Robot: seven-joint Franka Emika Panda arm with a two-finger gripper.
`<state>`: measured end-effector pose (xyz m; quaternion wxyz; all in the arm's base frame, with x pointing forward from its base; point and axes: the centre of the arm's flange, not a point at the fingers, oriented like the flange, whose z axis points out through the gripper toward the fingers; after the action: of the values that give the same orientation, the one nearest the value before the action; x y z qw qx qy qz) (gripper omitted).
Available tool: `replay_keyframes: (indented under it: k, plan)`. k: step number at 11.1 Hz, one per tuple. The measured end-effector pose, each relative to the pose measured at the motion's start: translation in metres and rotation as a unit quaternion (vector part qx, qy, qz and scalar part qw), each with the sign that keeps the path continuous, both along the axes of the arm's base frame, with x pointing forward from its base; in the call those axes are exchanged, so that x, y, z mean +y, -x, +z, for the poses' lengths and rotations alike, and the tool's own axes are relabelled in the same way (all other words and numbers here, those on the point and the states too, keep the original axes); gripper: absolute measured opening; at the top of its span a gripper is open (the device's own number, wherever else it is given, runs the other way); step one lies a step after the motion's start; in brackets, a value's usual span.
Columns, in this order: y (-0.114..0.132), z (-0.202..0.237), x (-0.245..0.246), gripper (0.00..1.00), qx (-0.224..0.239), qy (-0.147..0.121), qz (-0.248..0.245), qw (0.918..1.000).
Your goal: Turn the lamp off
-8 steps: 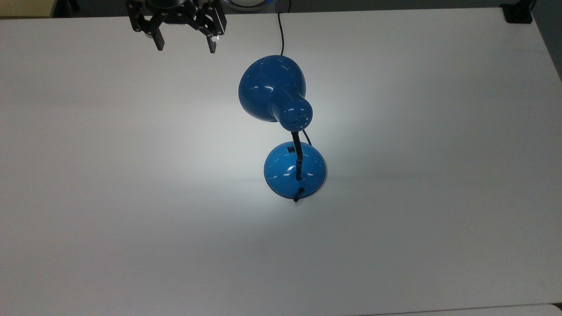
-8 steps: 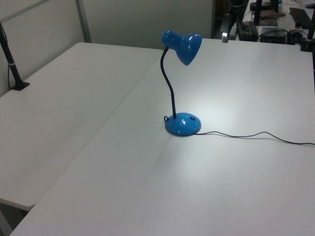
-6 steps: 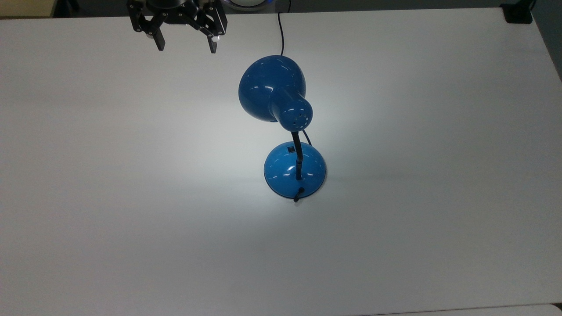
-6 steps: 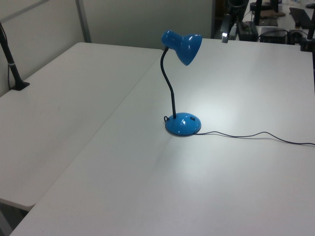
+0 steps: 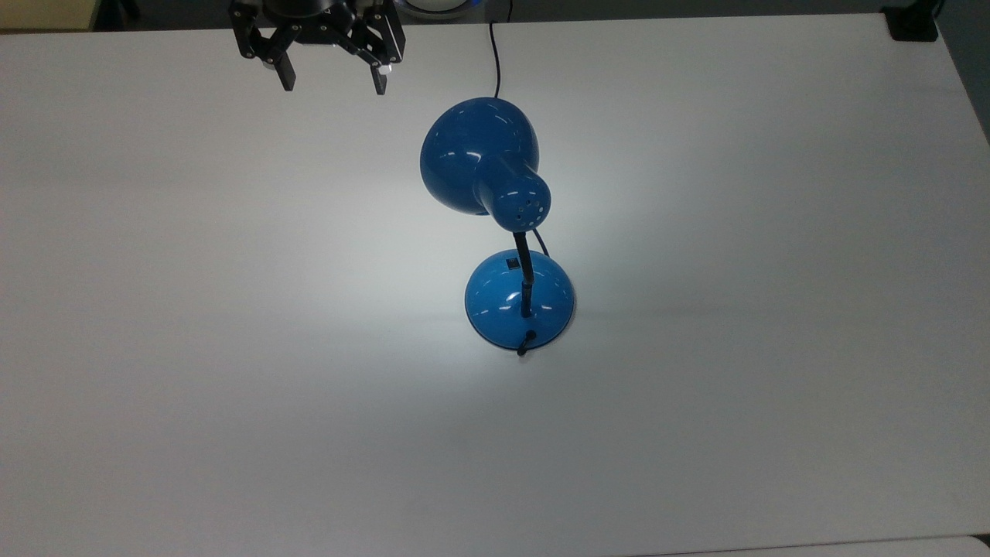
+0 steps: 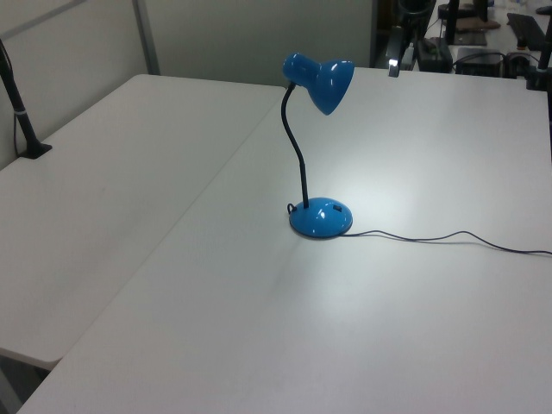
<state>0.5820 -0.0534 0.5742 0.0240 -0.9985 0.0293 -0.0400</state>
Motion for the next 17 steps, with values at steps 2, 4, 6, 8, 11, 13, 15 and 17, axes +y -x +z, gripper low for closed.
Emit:
replay_keyframes:
  k: [2, 4, 6, 8, 11, 13, 15, 17]
  plan:
    - [0.001, -0.002, 0.002, 1.00, 0.004, 0.001, 0.016, 0.9999]
    - [0.002, -0.010, 0.005, 1.00, 0.017, 0.004, 0.101, 0.9948]
    - [0.004, -0.027, 0.021, 1.00, 0.044, 0.009, 0.164, 0.9855]
    - [0.003, -0.051, 0.046, 0.95, 0.063, 0.007, 0.187, 0.9803]
    - [0.000, -0.089, 0.070, 0.46, 0.046, -0.008, 0.177, 0.9832]
    - [-0.011, -0.114, 0.092, 0.14, 0.023, -0.012, 0.152, 0.9880]
    - [-0.021, -0.148, 0.120, 0.01, -0.006, -0.015, 0.127, 0.9917]
    - [-0.025, -0.190, 0.138, 0.01, -0.020, -0.021, 0.097, 0.9948]
